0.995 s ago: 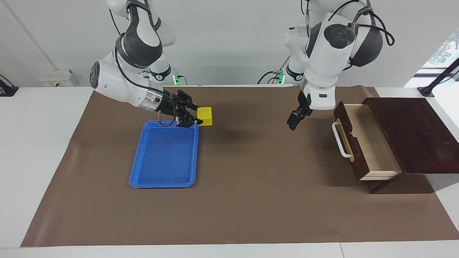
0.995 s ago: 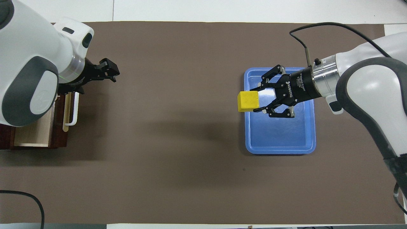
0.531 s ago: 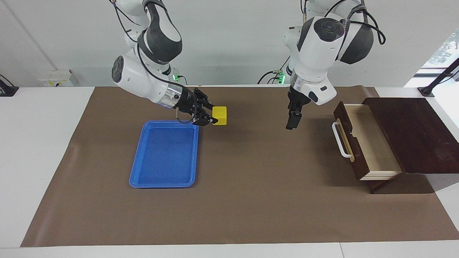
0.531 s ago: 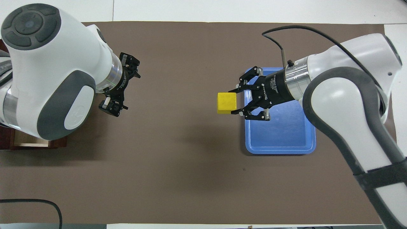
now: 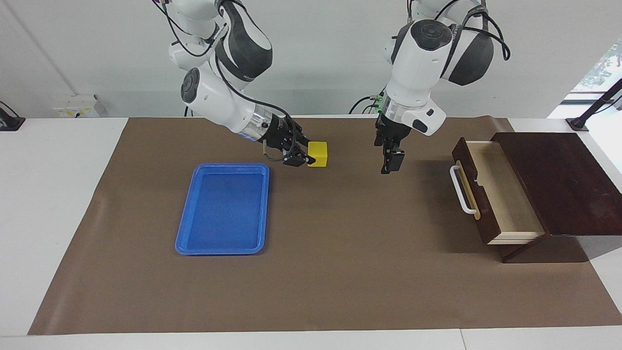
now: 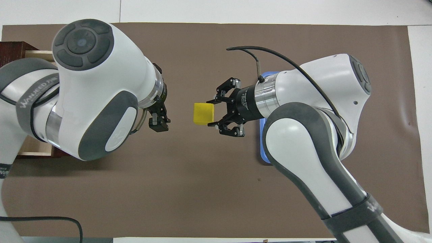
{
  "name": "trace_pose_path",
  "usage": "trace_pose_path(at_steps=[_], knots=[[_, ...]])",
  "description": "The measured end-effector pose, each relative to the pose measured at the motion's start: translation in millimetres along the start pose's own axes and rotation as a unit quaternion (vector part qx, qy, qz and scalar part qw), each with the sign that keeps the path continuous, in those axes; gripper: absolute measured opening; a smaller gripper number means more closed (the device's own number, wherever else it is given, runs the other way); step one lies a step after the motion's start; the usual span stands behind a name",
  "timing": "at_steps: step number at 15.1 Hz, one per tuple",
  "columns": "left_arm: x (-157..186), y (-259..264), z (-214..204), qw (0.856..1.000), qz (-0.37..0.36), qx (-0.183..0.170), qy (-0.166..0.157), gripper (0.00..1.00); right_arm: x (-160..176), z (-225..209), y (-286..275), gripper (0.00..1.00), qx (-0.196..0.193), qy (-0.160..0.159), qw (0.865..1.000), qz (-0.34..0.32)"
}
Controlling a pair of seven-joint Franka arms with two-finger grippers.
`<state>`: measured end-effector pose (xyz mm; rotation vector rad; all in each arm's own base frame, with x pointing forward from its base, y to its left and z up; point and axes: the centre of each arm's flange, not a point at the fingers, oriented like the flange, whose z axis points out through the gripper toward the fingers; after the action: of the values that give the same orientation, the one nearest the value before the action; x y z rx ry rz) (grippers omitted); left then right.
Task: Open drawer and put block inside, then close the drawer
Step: 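Carry the block to the left gripper while the left gripper grasps it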
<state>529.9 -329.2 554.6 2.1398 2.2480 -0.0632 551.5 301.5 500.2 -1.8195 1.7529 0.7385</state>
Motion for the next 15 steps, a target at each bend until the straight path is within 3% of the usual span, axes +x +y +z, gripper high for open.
trace_pose_path(at_steps=[13, 15], knots=[[-44.2, -29.0, 13.5, 1.000, 0.005, 0.010, 0.004, 1.00, -16.5, 15.1, 6.9, 0.56, 0.007, 0.000, 1.000, -0.003], [-46.4, -30.8, 13.5, 1.000, 0.004, 0.010, 0.004, 0.95, -16.5, 15.1, 6.9, 0.56, 0.007, 0.000, 1.000, -0.003]])
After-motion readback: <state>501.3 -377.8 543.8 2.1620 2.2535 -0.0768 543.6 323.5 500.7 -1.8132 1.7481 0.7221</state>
